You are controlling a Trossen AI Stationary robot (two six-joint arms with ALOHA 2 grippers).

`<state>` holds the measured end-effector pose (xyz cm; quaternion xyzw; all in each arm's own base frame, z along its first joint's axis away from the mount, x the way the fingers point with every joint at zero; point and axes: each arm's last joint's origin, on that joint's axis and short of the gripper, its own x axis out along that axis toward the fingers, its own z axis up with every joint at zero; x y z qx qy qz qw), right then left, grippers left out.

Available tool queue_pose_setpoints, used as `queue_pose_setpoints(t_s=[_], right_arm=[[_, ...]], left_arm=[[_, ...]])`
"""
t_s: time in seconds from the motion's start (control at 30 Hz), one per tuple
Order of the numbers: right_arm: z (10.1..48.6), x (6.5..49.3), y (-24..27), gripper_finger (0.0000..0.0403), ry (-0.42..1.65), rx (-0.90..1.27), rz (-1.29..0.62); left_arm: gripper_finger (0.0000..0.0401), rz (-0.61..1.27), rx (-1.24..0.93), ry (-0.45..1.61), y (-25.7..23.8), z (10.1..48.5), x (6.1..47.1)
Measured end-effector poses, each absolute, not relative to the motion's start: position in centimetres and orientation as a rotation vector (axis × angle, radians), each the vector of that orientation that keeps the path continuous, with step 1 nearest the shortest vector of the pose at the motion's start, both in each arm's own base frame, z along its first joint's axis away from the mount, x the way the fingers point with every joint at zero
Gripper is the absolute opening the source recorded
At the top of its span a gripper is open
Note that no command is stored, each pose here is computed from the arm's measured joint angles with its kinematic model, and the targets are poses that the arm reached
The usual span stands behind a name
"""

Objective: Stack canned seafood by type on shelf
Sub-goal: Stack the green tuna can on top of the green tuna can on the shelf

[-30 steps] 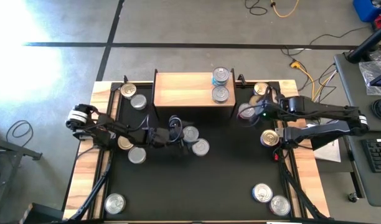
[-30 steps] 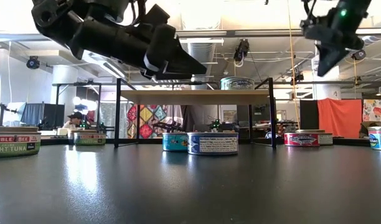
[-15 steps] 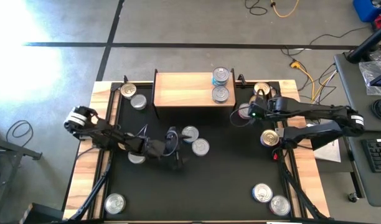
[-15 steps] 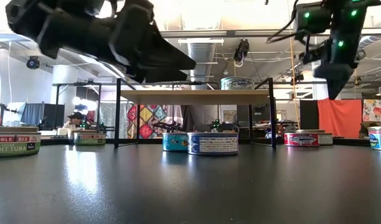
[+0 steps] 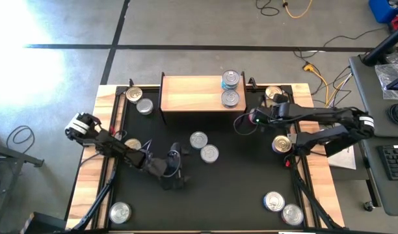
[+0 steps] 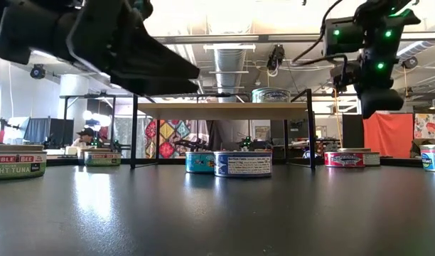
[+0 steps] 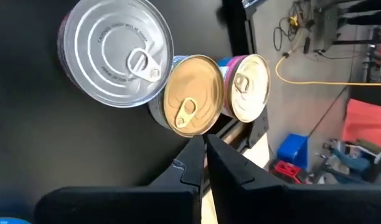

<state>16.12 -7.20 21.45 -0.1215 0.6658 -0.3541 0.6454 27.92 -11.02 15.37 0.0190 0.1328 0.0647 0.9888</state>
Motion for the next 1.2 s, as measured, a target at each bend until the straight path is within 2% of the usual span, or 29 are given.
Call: queue_pose_setpoints(t_s=[0.33,0.43,0.57,0.93,1.2], right_arm=[[16.7,14.8,-8.1,0.0013,1.573,-0.369,-0.724],[15.5,14.1,-8.4,0.0013,1.591,-0.434,-0.739],[15.9,13.8,-9.1,0.0013,1.585,-0.502,-0.850],[15.3,13.3,-11.8,0.0013,1.456,-0.396,-0.894],[15.0,12.7,-12.8,0.0013,1.389,-0.244,-0.834]], left_arm=[[0.0400,0.204,0.018,0.288,-10.6,14.4,27.0],[0.0400,0.199,0.019,0.289,-10.7,14.4,27.0],[0.0400,0.206,0.025,0.289,-10.7,14.4,27.0],[0.0400,0.222,0.032,0.284,-10.8,14.4,26.9],[0.0400,0.224,0.023,0.279,-10.8,14.4,26.9]])
